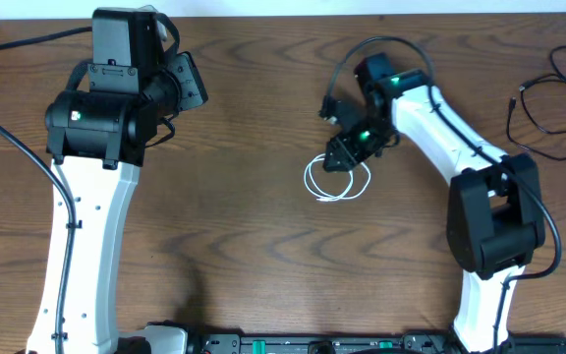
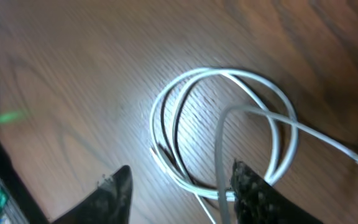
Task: Untangle cables
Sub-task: 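Move the right gripper to the white cable coil and grasp it, then carry the white cable right with the right gripper and release it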
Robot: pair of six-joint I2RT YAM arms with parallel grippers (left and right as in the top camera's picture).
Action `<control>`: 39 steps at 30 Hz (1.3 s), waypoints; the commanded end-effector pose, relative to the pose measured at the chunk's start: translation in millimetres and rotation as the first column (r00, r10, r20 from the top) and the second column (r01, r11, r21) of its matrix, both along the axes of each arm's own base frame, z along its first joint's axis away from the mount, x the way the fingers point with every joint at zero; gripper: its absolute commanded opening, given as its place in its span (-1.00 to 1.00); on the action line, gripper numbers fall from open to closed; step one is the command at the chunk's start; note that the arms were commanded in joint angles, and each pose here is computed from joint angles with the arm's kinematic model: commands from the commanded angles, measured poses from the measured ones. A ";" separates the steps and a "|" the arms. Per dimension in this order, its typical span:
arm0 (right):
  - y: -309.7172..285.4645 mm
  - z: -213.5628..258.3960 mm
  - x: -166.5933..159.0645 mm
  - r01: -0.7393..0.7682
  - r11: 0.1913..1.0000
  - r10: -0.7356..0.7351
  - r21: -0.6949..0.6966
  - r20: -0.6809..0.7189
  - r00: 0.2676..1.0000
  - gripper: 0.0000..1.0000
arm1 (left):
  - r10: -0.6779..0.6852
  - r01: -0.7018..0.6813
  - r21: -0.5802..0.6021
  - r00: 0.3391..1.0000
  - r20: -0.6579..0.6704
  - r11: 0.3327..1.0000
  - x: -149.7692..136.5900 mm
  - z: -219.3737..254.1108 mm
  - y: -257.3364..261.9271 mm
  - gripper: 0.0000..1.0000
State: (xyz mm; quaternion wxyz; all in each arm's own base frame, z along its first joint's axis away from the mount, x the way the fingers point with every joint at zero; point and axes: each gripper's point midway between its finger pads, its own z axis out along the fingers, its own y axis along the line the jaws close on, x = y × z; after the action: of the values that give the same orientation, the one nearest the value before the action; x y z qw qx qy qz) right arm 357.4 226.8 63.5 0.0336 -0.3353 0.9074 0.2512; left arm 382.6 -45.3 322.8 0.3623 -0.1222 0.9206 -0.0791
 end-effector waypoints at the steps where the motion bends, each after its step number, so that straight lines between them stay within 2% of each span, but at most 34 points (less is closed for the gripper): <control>1: 8.9 -12.1 -2.2 0.040 0.993 -0.039 -0.108 0.019 0.999 -0.10 | -0.001 0.001 0.011 1.000 -0.010 1.000 -1.0 -2.8 1.9 0.12; 5: 12.9 -22.2 6.0 0.197 0.946 -0.176 -0.256 0.101 0.979 -0.19 | -0.001 0.001 0.011 1.000 -0.010 1.000 -1.1 -2.9 1.9 0.11; 9: 33.6 -35.2 1.5 0.305 0.910 -0.288 -0.281 0.103 0.952 -0.31 | -0.001 0.001 0.012 1.000 -0.017 1.000 -2.3 -4.0 2.1 0.12; 18: 50.4 -73.2 -10.3 0.387 0.841 -0.359 -0.377 0.146 0.922 -0.21 | -0.001 0.001 0.015 0.999 -0.032 1.000 -5.0 -6.5 2.5 0.11; 25: 51.5 -83.4 -16.2 0.409 0.803 -0.351 -0.434 0.211 0.912 -0.24 | -0.001 0.001 0.014 0.999 -0.032 1.000 -5.1 -6.5 2.5 0.11; 28: 49.7 -96.4 -27.3 0.411 0.778 -0.368 -0.475 0.187 0.911 -0.41 | -0.001 0.001 0.015 0.999 -0.036 1.000 -5.8 -7.2 2.6 0.12; 29: 47.8 -100.7 -30.5 0.410 0.769 -0.372 -0.490 0.179 0.911 -0.68 | -0.001 0.001 0.016 0.999 -0.038 1.000 -6.2 -7.5 2.6 0.11; 31: 47.2 -100.2 -29.3 0.419 0.766 -0.382 -0.488 0.179 0.907 -0.98 | -0.001 0.001 0.016 0.999 -0.039 1.000 -6.4 -7.7 2.7 0.12; 36: 39.0 -81.7 -12.3 0.473 0.756 -0.442 -0.451 0.181 0.879 -0.98 | -0.001 0.001 0.015 0.999 -0.039 1.000 -6.4 -7.7 2.7 0.11; 39: 29.6 -48.6 5.4 0.498 0.771 -0.467 -0.398 0.177 0.866 -0.99 | -0.001 0.001 0.015 0.999 -0.039 1.000 -6.4 -7.7 2.7 0.11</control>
State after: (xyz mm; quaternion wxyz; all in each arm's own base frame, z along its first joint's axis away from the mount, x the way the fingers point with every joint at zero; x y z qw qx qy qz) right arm 345.3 274.9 0.8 0.0529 -0.1274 0.9904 0.0033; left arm 376.6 -44.7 317.0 0.3469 -0.1225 0.9268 -0.0750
